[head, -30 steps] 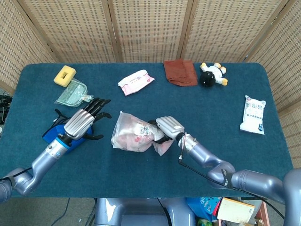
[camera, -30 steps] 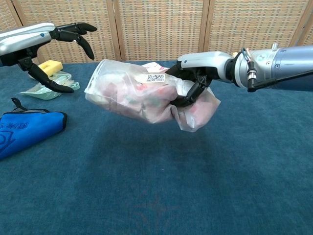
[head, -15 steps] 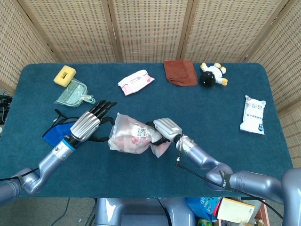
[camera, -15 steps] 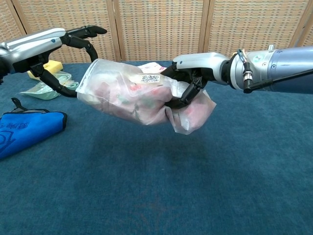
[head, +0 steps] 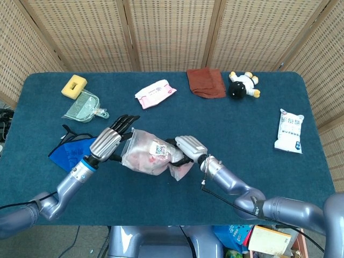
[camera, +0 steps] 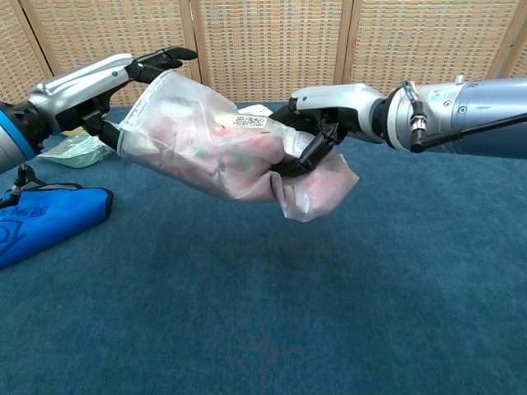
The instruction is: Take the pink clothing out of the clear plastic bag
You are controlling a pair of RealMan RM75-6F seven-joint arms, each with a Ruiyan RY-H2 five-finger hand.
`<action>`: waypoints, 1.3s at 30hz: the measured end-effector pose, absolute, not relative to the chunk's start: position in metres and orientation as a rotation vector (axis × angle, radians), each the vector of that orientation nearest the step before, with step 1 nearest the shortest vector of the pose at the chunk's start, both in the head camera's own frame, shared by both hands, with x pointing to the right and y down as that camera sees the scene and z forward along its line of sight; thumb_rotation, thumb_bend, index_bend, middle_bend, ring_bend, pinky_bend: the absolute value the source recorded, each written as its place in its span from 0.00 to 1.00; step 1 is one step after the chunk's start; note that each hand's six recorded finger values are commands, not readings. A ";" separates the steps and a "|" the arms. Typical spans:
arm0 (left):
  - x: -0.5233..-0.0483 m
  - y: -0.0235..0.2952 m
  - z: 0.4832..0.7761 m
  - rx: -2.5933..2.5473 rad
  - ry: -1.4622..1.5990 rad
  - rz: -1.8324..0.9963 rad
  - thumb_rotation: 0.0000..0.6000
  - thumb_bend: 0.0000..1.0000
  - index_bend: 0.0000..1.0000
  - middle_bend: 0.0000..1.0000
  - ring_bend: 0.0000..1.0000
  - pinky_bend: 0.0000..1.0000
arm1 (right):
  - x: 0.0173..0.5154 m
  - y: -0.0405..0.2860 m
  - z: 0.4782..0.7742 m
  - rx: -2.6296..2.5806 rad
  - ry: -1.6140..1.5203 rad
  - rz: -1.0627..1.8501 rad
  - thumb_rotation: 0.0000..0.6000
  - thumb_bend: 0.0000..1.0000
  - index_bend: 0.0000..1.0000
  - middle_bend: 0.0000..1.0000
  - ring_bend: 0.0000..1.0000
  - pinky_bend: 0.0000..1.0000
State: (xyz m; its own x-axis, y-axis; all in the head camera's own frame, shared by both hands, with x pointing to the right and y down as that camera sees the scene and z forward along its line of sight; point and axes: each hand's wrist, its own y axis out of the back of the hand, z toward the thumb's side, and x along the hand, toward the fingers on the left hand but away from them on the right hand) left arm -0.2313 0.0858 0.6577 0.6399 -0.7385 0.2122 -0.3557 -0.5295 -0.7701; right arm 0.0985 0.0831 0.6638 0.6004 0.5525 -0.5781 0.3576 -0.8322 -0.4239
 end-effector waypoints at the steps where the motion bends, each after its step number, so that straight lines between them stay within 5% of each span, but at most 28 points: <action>1: -0.230 0.085 0.659 -2.155 0.850 -0.694 1.00 0.18 0.45 0.00 0.00 0.00 | 0.098 0.083 0.663 -2.571 -0.752 1.054 1.00 1.00 0.61 0.54 0.50 0.59; 11: -0.217 0.086 0.672 -2.248 0.864 -0.707 1.00 0.18 0.48 0.00 0.00 0.00 | 0.093 0.084 0.658 -2.599 -0.782 1.009 1.00 1.00 0.61 0.54 0.50 0.59; 19: -0.213 0.080 0.672 -2.253 0.922 -0.705 1.00 0.39 0.65 0.00 0.00 0.00 | 0.096 0.083 0.659 -2.598 -0.796 1.012 1.00 1.00 0.61 0.54 0.50 0.59; 29: -0.213 0.077 0.673 -2.230 0.966 -0.717 1.00 0.42 0.71 0.00 0.00 0.00 | 0.097 0.087 0.662 -2.632 -0.786 1.024 1.00 1.00 0.61 0.48 0.50 0.59; 32: -0.214 0.077 0.673 -2.221 0.965 -0.726 1.00 0.42 0.71 0.00 0.00 0.00 | 0.097 0.089 0.662 -2.644 -0.781 1.026 1.00 0.99 0.53 0.42 0.47 0.56; 33: -0.214 0.076 0.673 -2.218 0.963 -0.731 1.00 0.42 0.72 0.00 0.00 0.00 | 0.097 0.090 0.663 -2.649 -0.778 1.026 1.00 0.89 0.43 0.34 0.40 0.50; 36: -0.215 0.076 0.675 -2.216 0.962 -0.752 1.00 0.42 0.72 0.00 0.00 0.00 | 0.097 0.092 0.664 -2.668 -0.765 1.030 1.00 0.29 0.10 0.05 0.10 0.23; 39: -0.215 0.075 0.677 -2.221 0.962 -0.783 1.00 0.42 0.72 0.00 0.00 0.00 | 0.096 0.097 0.666 -2.705 -0.731 1.048 1.00 0.01 0.00 0.00 0.00 0.02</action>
State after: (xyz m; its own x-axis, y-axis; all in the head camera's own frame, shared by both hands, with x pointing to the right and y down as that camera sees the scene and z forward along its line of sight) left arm -0.2151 0.0748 0.6772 0.5655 -0.7765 0.2779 -0.4299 -0.5651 -0.7042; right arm 0.0964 0.0971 0.6658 0.6370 0.4922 -0.5933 0.3872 -0.8698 -0.3058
